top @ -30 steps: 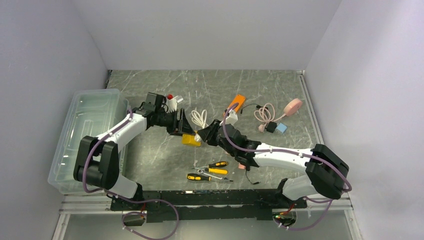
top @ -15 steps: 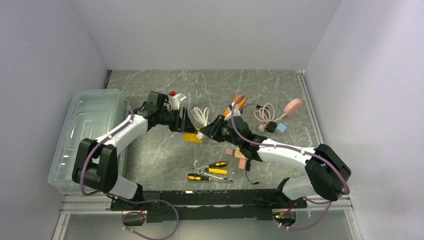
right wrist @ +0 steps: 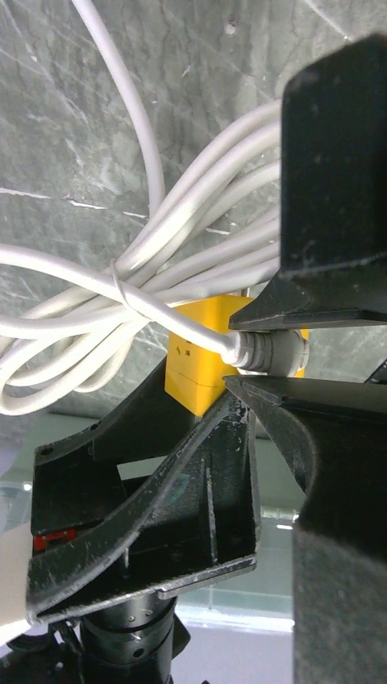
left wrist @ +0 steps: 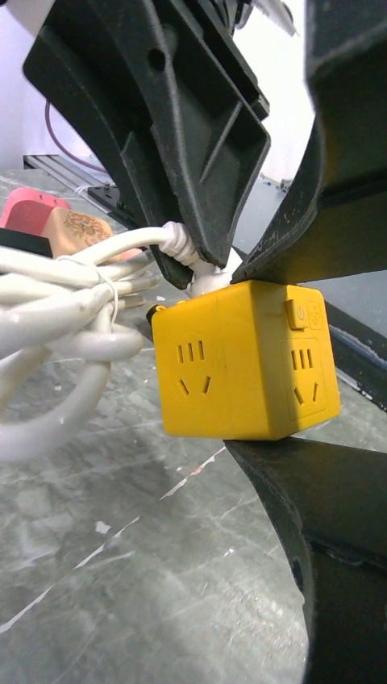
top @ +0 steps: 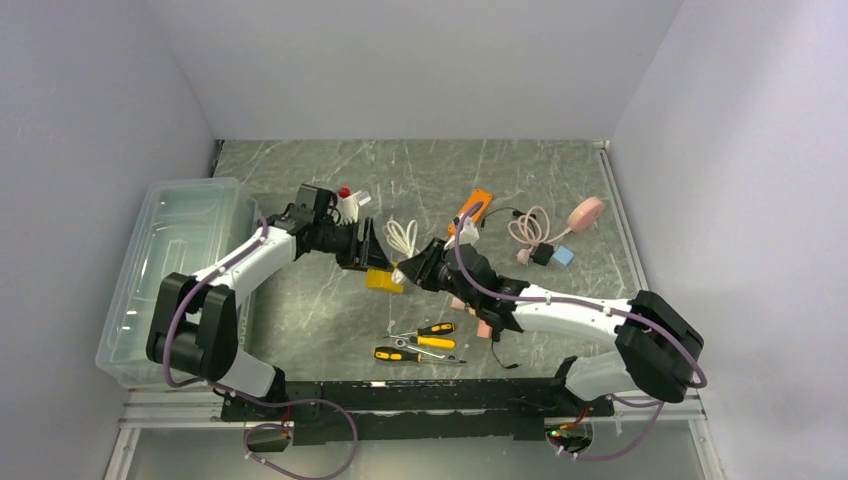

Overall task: Pull the plug off the socket
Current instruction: Remove the plug from the socket.

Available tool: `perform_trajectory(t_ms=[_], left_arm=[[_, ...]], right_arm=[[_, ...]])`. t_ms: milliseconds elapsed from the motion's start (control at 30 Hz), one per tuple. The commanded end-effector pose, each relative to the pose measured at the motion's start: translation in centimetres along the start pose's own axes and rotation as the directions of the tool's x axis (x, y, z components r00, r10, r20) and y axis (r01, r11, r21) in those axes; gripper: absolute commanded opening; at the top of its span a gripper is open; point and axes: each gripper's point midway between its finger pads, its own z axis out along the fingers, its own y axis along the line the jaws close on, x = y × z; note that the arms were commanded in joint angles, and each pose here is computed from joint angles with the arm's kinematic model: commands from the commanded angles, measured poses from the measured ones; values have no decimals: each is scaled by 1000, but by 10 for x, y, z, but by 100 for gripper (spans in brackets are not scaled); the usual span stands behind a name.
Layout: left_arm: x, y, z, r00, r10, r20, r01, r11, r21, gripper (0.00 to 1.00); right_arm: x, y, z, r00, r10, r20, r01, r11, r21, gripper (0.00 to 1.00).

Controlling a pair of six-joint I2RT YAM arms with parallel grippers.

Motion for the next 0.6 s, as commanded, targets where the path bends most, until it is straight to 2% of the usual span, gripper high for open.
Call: perform_trajectory(t_ms=[0, 267, 567], left_arm=[[-22, 30, -14, 996, -33, 80, 42, 993, -114, 0], [-24, 28, -16, 996, 5, 93, 6, 993, -120, 0], [-18, 3, -14, 967, 248, 56, -233, 952, -201, 0]], right_arm=[[-13, 1, -17, 989, -71, 126, 63, 996, 64, 0], [-12, -2, -15, 992, -69, 109, 58, 993, 99, 0], [-34, -20, 3, 1000, -4, -9, 5, 997, 76, 0]])
